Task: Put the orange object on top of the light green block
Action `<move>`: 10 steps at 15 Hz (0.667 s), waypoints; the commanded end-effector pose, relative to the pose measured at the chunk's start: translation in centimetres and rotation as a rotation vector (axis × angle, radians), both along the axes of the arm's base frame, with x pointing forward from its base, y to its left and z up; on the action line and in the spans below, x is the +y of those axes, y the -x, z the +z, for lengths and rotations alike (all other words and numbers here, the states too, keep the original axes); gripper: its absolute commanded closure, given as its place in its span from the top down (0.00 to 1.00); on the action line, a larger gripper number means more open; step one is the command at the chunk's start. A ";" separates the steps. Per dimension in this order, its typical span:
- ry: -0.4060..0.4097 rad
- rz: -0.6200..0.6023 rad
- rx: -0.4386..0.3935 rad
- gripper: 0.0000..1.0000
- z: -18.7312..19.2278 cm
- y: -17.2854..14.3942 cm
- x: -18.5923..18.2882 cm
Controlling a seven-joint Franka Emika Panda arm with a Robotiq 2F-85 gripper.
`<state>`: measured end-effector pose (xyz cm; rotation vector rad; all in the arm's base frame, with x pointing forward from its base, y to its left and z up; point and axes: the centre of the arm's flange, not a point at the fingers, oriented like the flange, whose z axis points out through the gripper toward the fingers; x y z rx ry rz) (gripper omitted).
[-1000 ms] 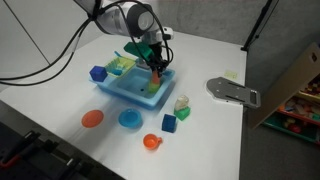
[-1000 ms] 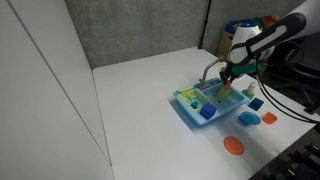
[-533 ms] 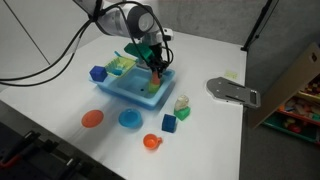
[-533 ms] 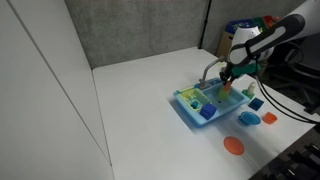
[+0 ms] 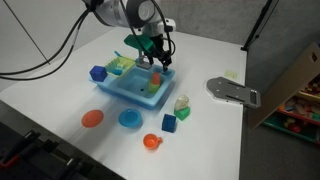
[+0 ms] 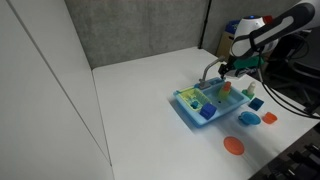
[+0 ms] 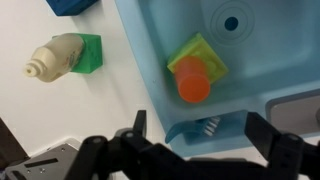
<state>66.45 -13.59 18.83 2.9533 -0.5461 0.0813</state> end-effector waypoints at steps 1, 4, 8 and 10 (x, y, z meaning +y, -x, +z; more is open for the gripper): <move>-0.038 0.016 0.026 1.00 4.9 1.8 -0.1; -0.069 0.048 0.088 1.00 8.0 3.7 0.1; -0.101 0.089 0.163 1.00 11.9 6.2 0.2; -0.118 0.117 0.194 1.00 14.2 7.8 0.3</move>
